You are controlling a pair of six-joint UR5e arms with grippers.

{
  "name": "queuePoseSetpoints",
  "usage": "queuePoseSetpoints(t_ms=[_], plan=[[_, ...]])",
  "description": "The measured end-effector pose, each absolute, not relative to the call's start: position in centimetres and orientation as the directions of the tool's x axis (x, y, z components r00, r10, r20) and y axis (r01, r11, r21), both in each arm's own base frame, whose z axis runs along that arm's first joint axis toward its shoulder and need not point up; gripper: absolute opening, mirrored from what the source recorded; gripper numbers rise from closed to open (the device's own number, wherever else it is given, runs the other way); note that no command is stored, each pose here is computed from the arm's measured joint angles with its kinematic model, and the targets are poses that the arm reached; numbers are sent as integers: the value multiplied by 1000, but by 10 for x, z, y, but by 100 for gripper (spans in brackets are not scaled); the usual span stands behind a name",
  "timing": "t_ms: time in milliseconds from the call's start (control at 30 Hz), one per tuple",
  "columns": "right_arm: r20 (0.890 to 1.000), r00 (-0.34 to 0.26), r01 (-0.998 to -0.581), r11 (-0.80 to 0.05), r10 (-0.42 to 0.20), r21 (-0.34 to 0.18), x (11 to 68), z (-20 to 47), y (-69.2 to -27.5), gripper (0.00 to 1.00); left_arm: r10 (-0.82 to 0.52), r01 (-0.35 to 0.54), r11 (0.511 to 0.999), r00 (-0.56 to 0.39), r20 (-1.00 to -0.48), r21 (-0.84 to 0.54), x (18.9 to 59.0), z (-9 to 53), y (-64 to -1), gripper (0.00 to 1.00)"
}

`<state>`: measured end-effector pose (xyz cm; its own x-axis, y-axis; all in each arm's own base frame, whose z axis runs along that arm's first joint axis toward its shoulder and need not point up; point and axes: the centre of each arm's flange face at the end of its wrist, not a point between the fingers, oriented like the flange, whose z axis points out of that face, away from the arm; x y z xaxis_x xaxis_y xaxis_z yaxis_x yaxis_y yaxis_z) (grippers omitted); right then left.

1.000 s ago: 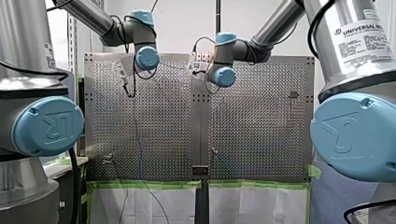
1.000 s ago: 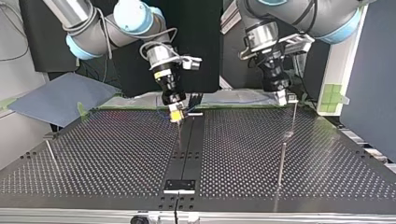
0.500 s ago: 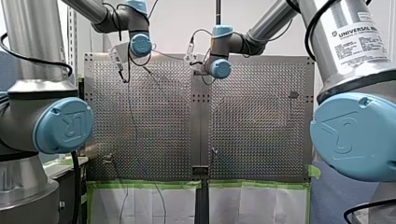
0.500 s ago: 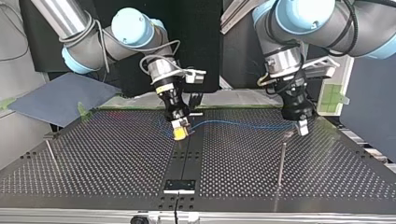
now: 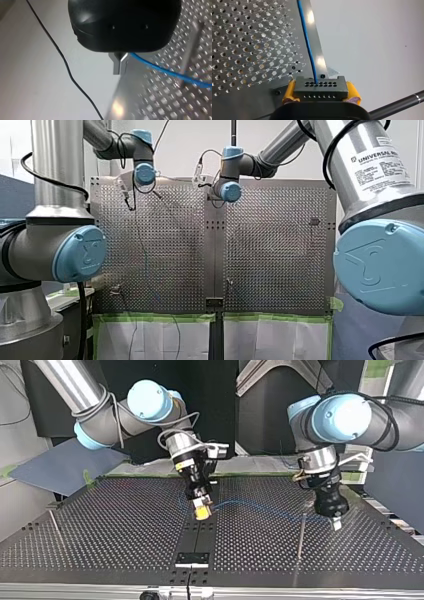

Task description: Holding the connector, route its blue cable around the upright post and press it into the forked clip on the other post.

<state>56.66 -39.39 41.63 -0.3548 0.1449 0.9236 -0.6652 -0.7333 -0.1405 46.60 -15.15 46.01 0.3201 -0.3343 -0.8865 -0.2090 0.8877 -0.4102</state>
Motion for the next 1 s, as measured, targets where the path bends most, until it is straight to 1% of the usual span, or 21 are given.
queuePoseSetpoints(t_ms=[133,333,367,433,767,833,867,900,1000], plan=[[923,-357,-665,-733,147,-140,567,418,-395,0,-347,-210,883,309,-886,-419,481,448,-138,2],[922,-357,-671,-728,152,-140,565,418,-401,0,-360,-194,879,331,-872,-436,498,448,-113,2],[921,-358,-671,-728,153,-140,565,418,-402,0,-359,-194,879,332,-872,-435,501,448,-109,5],[921,-357,-671,-729,154,-138,567,417,-403,0,-355,-195,881,331,-874,-431,509,446,-99,5],[931,-337,-672,-729,143,-132,579,399,-418,0,-335,-198,890,329,-883,-411,530,441,-52,5],[932,-335,-673,-728,141,-132,581,396,-421,0,-332,-195,891,335,-882,-410,532,441,-42,5],[932,-334,-674,-727,140,-132,582,395,-423,0,-331,-195,892,336,-882,-409,534,441,-38,7],[932,-333,-674,-727,140,-132,582,394,-424,0,-330,-196,892,334,-883,-407,536,439,-32,7],[933,-332,-675,-726,139,-132,583,393,-427,0,-329,-196,896,314,-891,-400,543,429,-23,7]])
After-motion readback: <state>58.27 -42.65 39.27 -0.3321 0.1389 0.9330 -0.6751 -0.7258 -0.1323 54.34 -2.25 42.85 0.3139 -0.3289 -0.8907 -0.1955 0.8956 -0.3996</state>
